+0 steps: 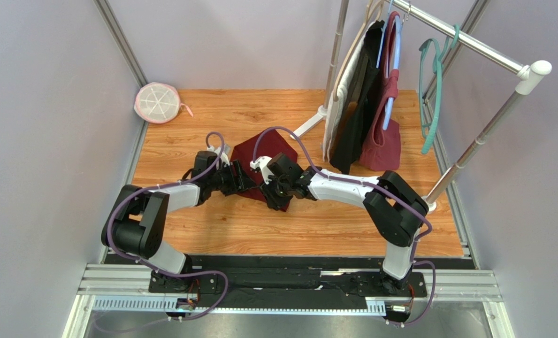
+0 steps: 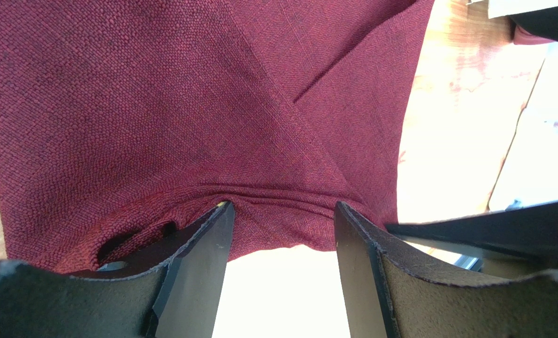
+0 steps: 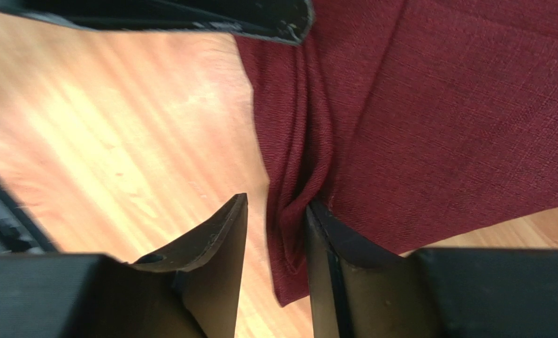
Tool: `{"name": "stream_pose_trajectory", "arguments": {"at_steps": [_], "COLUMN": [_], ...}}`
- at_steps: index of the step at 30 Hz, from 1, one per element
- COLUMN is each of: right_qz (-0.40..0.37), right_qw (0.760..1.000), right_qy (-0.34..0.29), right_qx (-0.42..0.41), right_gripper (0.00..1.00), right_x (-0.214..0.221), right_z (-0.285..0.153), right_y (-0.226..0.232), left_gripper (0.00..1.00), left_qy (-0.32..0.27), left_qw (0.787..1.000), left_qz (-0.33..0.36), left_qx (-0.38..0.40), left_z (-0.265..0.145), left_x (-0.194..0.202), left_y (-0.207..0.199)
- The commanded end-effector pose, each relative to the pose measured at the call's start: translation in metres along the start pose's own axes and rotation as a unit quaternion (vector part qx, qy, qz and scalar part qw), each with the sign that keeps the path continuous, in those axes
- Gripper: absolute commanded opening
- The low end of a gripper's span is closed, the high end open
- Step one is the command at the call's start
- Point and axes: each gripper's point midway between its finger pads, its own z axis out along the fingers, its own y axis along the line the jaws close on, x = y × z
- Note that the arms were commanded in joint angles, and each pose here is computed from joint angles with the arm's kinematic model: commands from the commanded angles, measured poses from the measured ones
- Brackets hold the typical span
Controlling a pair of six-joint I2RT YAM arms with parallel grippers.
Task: Fold the napkin, place the utensils inside, and roll it up
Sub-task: Roll the napkin with the utensil
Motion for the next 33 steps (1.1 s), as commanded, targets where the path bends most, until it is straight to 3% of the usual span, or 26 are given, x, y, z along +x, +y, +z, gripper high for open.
{"name": "stream_pose_trajectory", "arguments": {"at_steps": [1, 4, 7, 8, 13, 18, 24, 31, 33], "right_qz": [-0.036, -0.04, -0.035, -0.03, 0.033, 0.154, 0.173, 0.147, 0.121], "right_qw": [0.997, 0.997, 0.997, 0.998, 0.996, 0.971, 0.974, 0.987, 0.992], "right_qy": [-0.013, -0.004, 0.013, 0.023, 0.076, 0.118, 0.111, 0.059, 0.034], "right_qx": [0.061, 0.073, 0.061, 0.055, -0.043, -0.138, -0.089, -0.034, -0.019], "right_gripper": [0.37, 0.26, 0.0, 0.0, 0.0, 0.0, 0.02, 0.31, 0.35], "right_x": [-0.007, -0.002, 0.006, 0.011, 0.03, 0.045, 0.042, 0.018, 0.006], "right_z": [0.004, 0.006, 0.009, 0.009, 0.011, 0.013, 0.012, -0.021, -0.028], "right_y": [-0.022, -0.028, -0.026, -0.024, -0.018, -0.02, -0.041, -0.052, -0.048], "left_gripper": [0.65, 0.65, 0.65, 0.65, 0.65, 0.65, 0.65, 0.65, 0.65], "left_qy": [0.041, 0.043, 0.046, 0.046, 0.055, 0.061, 0.07, 0.075, 0.079], "left_qw": [0.997, 0.997, 0.997, 0.997, 0.997, 0.996, 0.996, 0.995, 0.995], "left_qz": [-0.007, -0.005, -0.005, -0.004, -0.003, -0.002, -0.004, -0.011, -0.012], "left_qx": [-0.062, -0.062, -0.06, -0.06, -0.059, -0.057, -0.058, -0.058, -0.059], "left_z": [0.001, 0.002, 0.002, 0.002, 0.004, 0.005, 0.004, 0.002, 0.002], "left_x": [0.025, 0.025, 0.025, 0.025, 0.026, 0.026, 0.03, 0.032, 0.034], "left_y": [0.035, 0.035, 0.035, 0.035, 0.037, 0.038, 0.039, 0.038, 0.038]}}
